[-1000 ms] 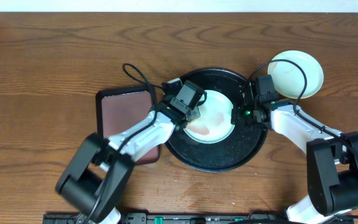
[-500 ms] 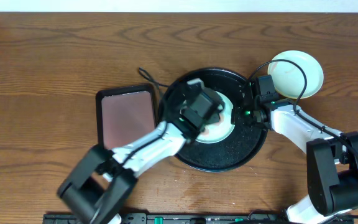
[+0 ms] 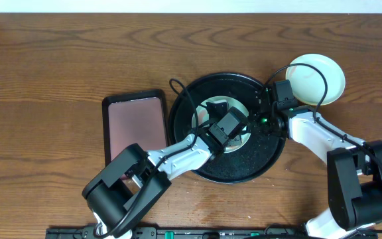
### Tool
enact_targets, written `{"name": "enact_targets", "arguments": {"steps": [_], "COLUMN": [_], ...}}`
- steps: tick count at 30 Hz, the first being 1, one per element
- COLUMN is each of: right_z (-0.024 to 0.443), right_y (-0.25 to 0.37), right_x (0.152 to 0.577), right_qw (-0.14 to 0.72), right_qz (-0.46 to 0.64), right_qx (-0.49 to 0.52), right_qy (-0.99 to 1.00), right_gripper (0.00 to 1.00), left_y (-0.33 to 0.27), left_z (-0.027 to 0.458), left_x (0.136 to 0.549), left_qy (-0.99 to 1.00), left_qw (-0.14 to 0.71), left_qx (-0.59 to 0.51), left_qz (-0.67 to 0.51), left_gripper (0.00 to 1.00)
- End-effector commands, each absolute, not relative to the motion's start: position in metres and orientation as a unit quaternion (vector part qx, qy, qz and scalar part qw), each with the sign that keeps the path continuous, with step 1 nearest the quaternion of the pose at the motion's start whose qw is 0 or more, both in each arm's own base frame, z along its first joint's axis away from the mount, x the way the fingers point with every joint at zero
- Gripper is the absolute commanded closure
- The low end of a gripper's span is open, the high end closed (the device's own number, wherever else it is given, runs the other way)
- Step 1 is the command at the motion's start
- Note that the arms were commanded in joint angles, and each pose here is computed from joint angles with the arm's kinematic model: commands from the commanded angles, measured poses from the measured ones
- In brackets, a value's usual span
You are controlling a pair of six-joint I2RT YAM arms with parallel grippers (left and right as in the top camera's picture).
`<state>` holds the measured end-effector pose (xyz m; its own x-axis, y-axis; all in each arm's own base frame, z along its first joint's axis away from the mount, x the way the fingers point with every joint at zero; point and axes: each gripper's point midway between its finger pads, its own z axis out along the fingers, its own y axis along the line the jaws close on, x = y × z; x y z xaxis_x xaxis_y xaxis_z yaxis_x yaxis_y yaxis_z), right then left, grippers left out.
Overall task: Clean dirty plates on tray and stack at the side
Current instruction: 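Pull the left gripper with the sponge back over the brown tray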
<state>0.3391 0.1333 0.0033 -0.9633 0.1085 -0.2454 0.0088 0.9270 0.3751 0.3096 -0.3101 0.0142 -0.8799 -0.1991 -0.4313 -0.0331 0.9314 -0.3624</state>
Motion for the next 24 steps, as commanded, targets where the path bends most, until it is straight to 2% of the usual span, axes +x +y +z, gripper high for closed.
{"name": "enact_targets", "arguments": {"steps": [1,8,14,20,24], "right_z": [-0.005,-0.005,-0.005,-0.005,-0.004], "right_y": [0.133,0.133,0.133,0.135,0.135], "right_x": [0.333,0.333,0.333,0.333,0.334], "right_qw": [0.118,0.118,0.118,0.119,0.121], "right_qz": [0.184,0.184,0.184,0.188,0.188], "right_qx": [0.025,0.025,0.025,0.011,0.011], "right_qy": [0.976,0.975,0.975,0.975,0.975], "right_gripper": [0.99,0.99,0.99,0.99,0.99], "left_y": [-0.282,-0.224,-0.203,-0.180,-0.226], "left_z": [0.028,0.090,0.135,0.167,0.151], "left_x": [0.322,0.345,0.355,0.357,0.350], "left_qy": [0.951,0.905,0.873,0.873,0.911], "left_qw": [0.289,0.417,0.477,0.474,0.373], "left_qx": [-0.044,-0.076,-0.086,-0.119,-0.080], "left_qz": [-0.104,0.019,0.050,0.012,-0.159], "left_gripper": [0.93,0.92,0.92,0.92,0.92]}}
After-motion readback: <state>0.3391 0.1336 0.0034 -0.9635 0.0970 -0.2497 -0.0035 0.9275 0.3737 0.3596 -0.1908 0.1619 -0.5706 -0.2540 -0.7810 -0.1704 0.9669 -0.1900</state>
